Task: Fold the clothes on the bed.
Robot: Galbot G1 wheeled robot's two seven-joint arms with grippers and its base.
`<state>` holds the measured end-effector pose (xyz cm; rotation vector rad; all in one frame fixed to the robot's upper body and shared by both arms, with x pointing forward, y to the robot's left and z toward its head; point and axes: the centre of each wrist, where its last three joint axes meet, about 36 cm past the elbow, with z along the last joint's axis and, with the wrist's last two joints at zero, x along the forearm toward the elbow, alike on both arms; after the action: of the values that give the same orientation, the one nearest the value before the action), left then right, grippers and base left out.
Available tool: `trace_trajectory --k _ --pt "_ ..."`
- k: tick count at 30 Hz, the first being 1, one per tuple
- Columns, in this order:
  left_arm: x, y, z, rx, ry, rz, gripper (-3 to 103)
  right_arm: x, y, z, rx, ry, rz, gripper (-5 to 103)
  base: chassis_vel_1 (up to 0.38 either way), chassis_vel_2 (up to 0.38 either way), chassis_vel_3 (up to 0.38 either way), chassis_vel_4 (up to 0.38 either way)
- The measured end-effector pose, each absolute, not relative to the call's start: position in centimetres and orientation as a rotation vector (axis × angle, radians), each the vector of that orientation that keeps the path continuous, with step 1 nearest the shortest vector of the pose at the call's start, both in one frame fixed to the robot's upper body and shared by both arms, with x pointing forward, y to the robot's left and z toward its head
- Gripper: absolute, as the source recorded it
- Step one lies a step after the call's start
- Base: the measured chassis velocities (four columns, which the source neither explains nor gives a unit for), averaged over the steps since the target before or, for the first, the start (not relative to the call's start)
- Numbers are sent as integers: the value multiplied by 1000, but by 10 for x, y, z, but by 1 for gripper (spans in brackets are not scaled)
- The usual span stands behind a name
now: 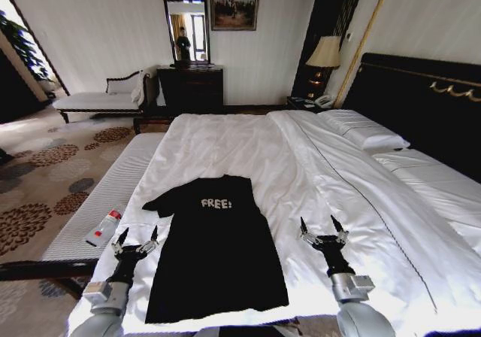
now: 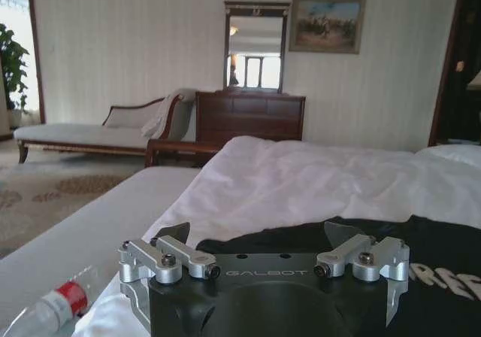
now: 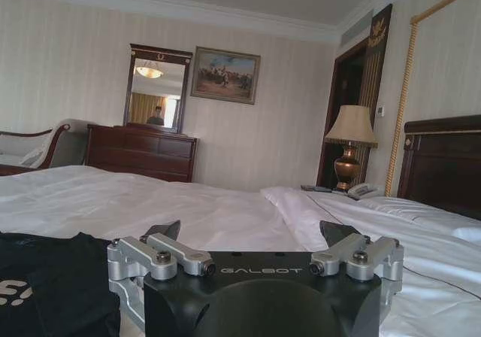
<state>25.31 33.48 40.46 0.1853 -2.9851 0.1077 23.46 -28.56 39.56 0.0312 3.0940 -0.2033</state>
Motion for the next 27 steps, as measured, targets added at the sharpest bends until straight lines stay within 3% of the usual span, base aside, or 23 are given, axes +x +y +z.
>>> trace_trajectory --k 12,27 --pt "337 324 372 157 -2917 275 100 229 -289 389 54 3117 -208 100 0 0 0 0" --pt "368 348 349 257 -2875 353 100 228 -291 389 69 3127 -199 100 0 0 0 0"
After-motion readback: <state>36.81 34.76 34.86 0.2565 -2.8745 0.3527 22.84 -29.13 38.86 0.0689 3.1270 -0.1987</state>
